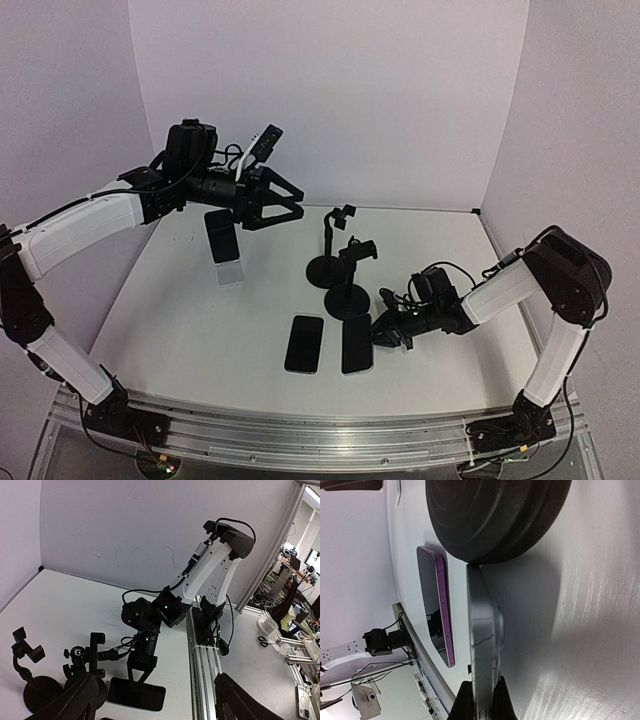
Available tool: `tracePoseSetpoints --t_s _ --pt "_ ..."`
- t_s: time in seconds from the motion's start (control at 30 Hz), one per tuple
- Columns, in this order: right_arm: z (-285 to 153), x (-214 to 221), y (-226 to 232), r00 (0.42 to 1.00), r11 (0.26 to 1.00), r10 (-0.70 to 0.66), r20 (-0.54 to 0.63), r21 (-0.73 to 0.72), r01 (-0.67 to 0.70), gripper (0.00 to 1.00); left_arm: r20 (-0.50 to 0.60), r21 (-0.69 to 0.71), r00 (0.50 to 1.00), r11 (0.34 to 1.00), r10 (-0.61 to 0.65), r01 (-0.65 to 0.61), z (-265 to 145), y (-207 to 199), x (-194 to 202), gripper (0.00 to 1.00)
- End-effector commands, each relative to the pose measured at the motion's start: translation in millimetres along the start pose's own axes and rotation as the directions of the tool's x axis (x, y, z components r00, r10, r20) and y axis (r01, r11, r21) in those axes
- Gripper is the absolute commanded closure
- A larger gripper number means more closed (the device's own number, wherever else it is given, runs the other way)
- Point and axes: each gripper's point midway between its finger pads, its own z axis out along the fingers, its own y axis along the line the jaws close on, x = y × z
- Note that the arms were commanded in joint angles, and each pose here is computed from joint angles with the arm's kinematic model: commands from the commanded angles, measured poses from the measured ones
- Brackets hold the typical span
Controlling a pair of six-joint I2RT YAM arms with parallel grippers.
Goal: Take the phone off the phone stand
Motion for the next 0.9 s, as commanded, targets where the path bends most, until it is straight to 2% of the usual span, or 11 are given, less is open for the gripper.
tracePoseSetpoints --t_s 0.0,0.23,0.4,0.43,0.47,0.57,0.77,0.87 --pt "0.3 8.2 -73.5 0.984 0.950 0.169 0.060 0.255 -0.179 1.00 0.041 -0.010 0.997 0.998 0.066 -0.065 -10.1 -12.7 -17.8 0.21" --pt "-7.4 21.8 -78.8 0.983 0.946 0.177 0.044 0.270 -0.182 0.99 0.036 -0.009 0.997 0.998 0.062 -0.061 -9.5 -11.7 -16.2 0.21" --pt "-14.2 31.5 -81.8 0.980 0.941 0.193 0.043 0.275 -0.197 0.86 0.038 -0.003 0.998 0.998 0.059 -0.059 -8.6 -11.5 -15.3 0.21" --pt "-15.8 31.8 -81.1 0.980 0.941 0.191 0.046 0.274 -0.196 0.77 0.038 -0.003 0.998 0.998 0.057 -0.057 -8.7 -11.7 -15.3 0.21" --pt "-16.5 31.0 -79.0 0.981 0.943 0.187 0.049 0.272 -0.193 0.73 0.037 -0.002 0.998 0.998 0.056 -0.056 -8.4 -11.6 -15.0 0.21" --pt "-16.5 24.0 -69.5 0.984 0.950 0.169 0.056 0.257 -0.178 0.65 0.038 0.000 0.998 0.998 0.057 -0.057 -8.1 -11.5 -15.3 0.21" --pt "-25.9 5.2 -56.1 0.992 0.941 0.087 0.088 0.319 -0.111 0.56 0.036 -0.009 0.997 0.998 0.062 -0.062 -9.4 -11.2 -15.4 0.21" --pt "-45.0 -12.0 -34.2 0.989 0.936 -0.033 0.147 0.350 -0.021 0.51 0.033 -0.015 0.997 0.998 0.067 -0.067 -10.4 -11.4 -14.5 0.21"
